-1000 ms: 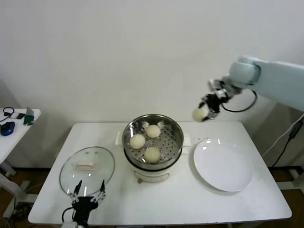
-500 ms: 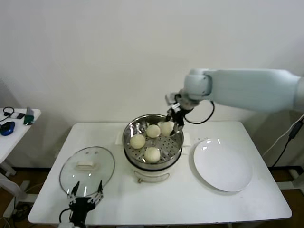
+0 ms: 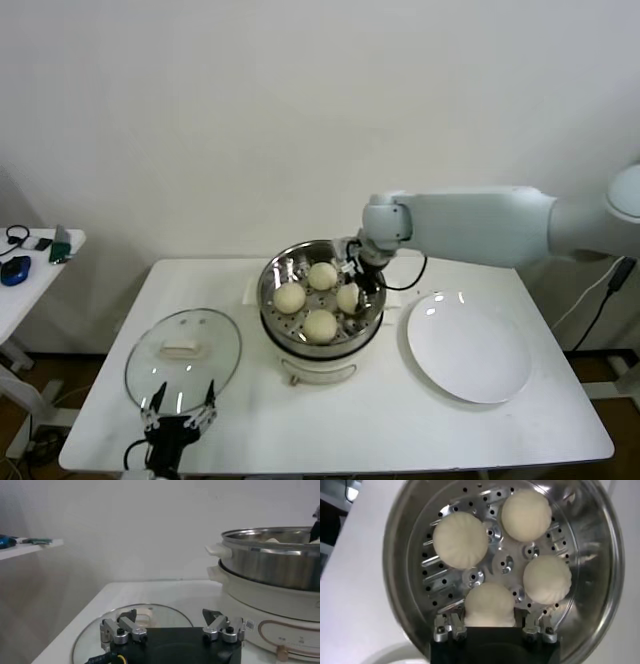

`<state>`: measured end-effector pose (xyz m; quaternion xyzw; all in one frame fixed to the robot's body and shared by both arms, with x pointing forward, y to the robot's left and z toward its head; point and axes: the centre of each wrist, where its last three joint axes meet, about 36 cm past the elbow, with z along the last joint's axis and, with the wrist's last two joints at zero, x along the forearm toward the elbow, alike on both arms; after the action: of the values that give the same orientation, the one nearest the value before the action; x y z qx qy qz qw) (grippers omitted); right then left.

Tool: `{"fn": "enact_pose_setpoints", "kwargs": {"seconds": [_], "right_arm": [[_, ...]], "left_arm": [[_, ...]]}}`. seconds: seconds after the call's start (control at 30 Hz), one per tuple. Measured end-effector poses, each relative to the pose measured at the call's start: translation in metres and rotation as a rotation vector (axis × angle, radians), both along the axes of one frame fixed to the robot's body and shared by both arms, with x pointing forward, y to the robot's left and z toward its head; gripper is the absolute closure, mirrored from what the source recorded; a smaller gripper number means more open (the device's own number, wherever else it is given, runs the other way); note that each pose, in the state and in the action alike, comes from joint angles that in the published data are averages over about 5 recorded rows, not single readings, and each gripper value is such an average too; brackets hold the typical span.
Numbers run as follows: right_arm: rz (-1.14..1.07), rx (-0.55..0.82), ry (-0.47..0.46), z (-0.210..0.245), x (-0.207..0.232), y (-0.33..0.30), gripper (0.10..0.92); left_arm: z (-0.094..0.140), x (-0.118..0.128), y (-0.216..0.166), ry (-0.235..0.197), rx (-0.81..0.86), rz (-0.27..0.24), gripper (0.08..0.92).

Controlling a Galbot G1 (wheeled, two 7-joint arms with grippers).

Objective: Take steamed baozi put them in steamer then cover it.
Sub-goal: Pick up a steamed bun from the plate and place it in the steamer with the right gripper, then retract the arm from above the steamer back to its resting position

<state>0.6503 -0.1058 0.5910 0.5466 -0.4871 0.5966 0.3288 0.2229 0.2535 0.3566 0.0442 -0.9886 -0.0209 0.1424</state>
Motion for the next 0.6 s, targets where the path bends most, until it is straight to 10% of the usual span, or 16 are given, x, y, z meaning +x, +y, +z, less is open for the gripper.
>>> {"fn": "enact_pose_setpoints", "kwargs": {"seconds": [0.6], "right_arm": [[-0.098,0.203,0.0,0.067,0.01,-0.039,0.199]], "left_arm": [[0.01,0.002,0.0,0.002,-0.006,0.001,0.177]]}}
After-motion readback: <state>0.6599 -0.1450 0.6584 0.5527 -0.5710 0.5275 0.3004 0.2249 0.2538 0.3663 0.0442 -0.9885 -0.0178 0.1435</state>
